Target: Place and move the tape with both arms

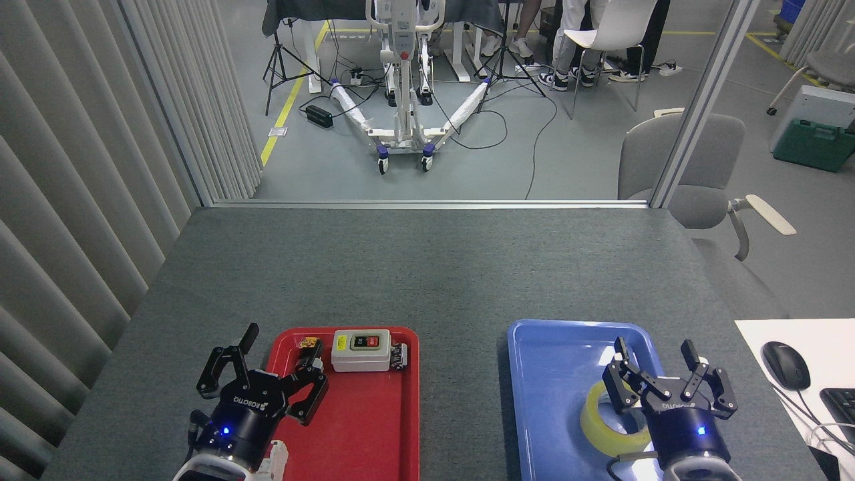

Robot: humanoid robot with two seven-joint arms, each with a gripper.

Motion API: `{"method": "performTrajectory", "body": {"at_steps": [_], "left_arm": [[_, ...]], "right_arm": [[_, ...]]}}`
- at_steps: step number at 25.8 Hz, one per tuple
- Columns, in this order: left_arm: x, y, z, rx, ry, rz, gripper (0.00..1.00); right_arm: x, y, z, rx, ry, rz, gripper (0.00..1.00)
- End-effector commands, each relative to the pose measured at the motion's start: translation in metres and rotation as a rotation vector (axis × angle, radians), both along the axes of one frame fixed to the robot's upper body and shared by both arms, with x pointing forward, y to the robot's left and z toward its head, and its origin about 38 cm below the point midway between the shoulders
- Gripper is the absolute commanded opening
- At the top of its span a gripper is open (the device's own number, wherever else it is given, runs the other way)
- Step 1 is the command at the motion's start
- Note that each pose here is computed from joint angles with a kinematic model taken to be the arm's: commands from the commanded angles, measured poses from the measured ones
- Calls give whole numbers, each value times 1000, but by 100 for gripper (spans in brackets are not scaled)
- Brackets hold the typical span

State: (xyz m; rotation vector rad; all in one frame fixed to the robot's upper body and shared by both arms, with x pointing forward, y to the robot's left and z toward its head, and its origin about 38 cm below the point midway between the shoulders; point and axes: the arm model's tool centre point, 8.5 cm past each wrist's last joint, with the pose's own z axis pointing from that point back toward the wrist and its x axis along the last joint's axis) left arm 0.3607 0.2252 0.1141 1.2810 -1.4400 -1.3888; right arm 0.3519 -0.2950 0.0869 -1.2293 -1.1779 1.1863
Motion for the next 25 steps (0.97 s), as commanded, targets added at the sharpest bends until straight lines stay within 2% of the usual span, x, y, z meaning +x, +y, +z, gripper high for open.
{"method": "performTrajectory", "body": {"at_steps": [1,4,9,14,25], "left_arm": [[1,9,-1,1,10,7,100],[2,11,1,-2,6,15,100],[0,11,-9,-7,31,21,100],[-1,14,-6,-3,13,22,100],[-2,22,-10,17,24,50,100]], "right_arm": [[-18,4,-12,-20,-26,66,100],[-21,10,-16,-15,-20,67,100],[-23,14,-19,-7,-11,70,100],[-23,16,-20,1,-9,71,100],[-23,17,-21,4,-7,68,100]]}}
